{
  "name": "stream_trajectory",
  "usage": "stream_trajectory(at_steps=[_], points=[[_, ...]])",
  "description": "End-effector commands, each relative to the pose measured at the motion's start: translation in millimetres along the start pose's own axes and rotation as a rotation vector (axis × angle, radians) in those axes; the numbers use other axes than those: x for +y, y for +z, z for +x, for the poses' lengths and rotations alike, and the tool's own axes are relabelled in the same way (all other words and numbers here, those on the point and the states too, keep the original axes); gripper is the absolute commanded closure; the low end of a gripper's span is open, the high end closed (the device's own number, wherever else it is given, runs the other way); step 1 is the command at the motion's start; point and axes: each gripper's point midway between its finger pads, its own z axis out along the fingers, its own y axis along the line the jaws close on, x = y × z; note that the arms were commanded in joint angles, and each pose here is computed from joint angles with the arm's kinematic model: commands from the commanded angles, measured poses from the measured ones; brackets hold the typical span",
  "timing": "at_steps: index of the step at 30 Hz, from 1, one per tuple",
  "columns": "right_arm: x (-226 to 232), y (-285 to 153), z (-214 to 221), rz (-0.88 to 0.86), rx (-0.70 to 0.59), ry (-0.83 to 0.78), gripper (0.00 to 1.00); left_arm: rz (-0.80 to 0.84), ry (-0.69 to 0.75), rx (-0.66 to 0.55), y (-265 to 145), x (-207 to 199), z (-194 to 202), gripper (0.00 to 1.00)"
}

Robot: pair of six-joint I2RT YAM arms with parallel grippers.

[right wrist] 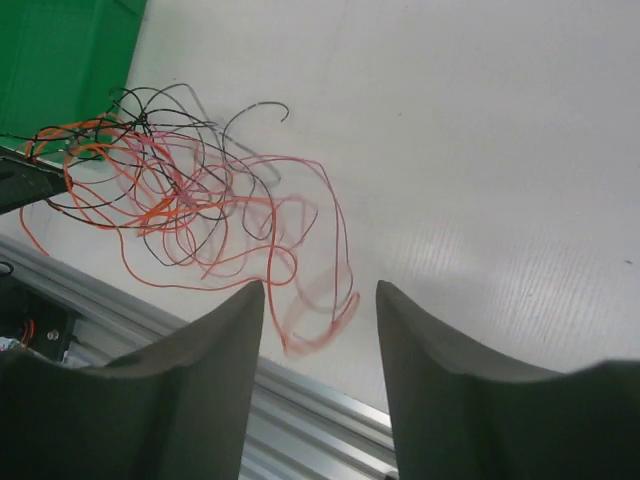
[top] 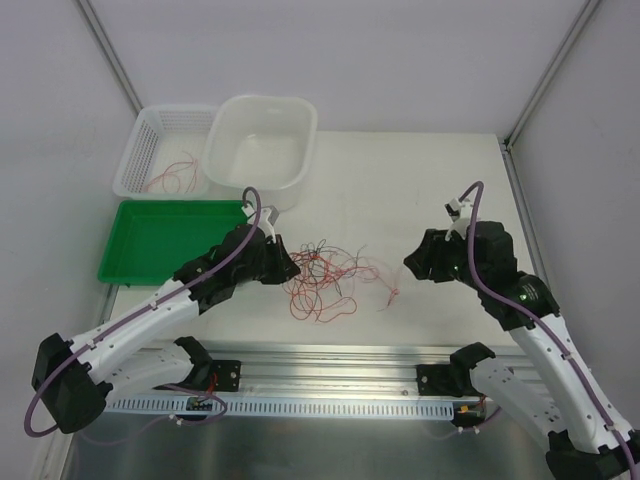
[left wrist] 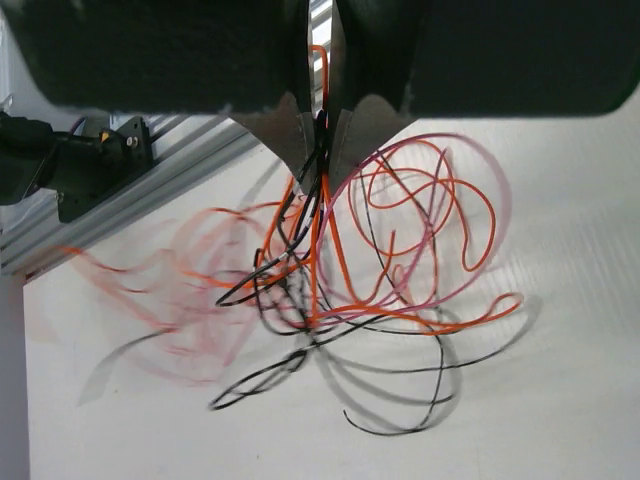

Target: Untangle the cables

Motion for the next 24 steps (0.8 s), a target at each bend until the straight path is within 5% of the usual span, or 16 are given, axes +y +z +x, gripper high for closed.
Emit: stream_trajectory(at_steps=[1,10,17,18,21,24], points=[[3.2,5.2,7.2,-0.035,0.033,-0.018,0.45,0.036,0.038,0.037,-2.7,-8.1,5.0,0.97],[21.8,30.2,40.7,-0.114,0.116,-0.075,0.38,0.125,0.053,0.061,25.0,-43.8,-6.8,0.93],[15.5,26.8,34.1,-0.07,0.012,-0.091,0.35,0.266,0.28,-0.071,26.1,-143.3,-60.7,0.83],[14.7,22.0,31.1,-0.069,-0.009,-0.093,0.33,0.23,0.288,-0.078,35.9,-138.2,-63.1,0.77],[10.5,18.3,34.1,-0.056,-0.007,-0.106,0.31,0.152,0.274,-0.079,52.7,-119.6,-70.4,0.33],[6.1,18.6,42.9,-0.045,0.018,-0.112,0.3,0.126,0.207,-0.051,52.4,-105.7,-57.1,0.11]])
